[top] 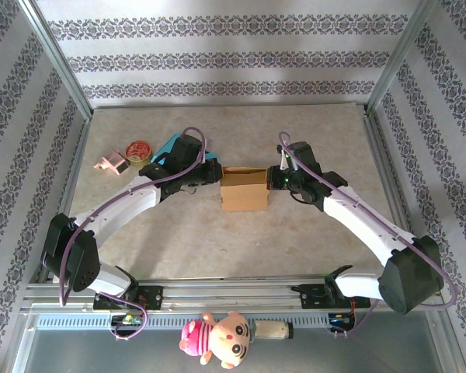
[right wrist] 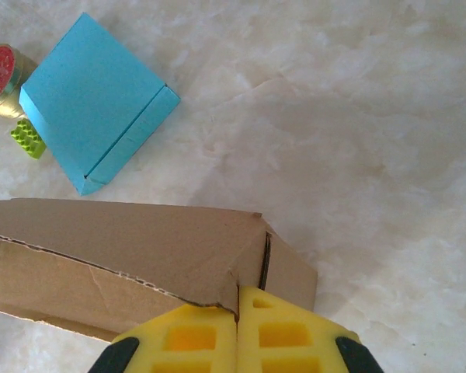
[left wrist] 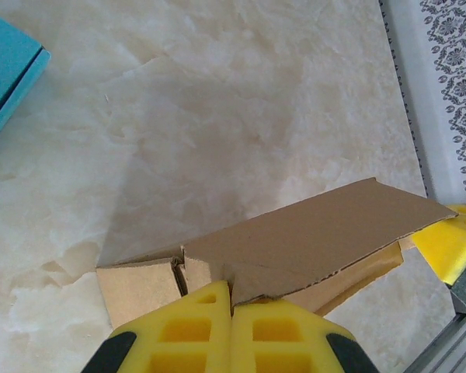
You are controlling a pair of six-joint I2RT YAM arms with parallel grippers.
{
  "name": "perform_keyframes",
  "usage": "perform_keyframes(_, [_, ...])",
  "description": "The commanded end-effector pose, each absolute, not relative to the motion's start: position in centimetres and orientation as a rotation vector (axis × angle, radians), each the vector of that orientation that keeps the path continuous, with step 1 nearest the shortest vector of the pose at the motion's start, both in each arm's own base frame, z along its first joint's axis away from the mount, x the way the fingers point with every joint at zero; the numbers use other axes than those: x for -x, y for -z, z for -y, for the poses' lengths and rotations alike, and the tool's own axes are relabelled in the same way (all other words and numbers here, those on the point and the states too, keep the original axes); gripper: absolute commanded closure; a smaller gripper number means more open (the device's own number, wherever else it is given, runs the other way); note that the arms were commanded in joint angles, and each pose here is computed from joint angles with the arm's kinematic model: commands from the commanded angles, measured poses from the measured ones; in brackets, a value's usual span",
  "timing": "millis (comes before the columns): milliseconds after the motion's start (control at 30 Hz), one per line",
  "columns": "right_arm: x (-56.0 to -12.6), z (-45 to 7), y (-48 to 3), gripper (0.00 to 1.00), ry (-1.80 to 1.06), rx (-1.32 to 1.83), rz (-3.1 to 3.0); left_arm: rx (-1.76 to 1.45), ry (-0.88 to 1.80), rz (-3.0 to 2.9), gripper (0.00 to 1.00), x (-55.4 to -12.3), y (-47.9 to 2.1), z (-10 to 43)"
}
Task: Fold the paper box
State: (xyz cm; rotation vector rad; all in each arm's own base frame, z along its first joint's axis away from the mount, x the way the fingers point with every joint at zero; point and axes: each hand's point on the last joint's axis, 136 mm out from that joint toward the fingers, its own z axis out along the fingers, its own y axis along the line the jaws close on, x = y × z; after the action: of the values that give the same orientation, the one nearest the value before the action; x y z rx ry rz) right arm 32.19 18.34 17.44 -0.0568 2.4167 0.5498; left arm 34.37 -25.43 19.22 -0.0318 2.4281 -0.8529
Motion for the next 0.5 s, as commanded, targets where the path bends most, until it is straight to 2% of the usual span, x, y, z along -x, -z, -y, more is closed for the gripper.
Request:
perform_keyframes(0, [-26.8, -16.2, -10.4, 1.00, -0.390, 0.056, -2.755, 0.100, 0.848, -2.654, 1.00, -31.3, -13.7, 25.3])
perform_keyframes(200, [-26.6, -16.0, -10.2, 1.00, -0.373, 0.063, -2.763, 0.157, 0.826, -2.708, 1.00, -30.1, -11.4, 24.5])
perform_keyframes(467, [-26.5, -15.6, -10.3, 1.00, -0.343, 0.078, -2.757, 0.106, 0.709, -2.742, 1.00, -29.1, -11.0, 22.9])
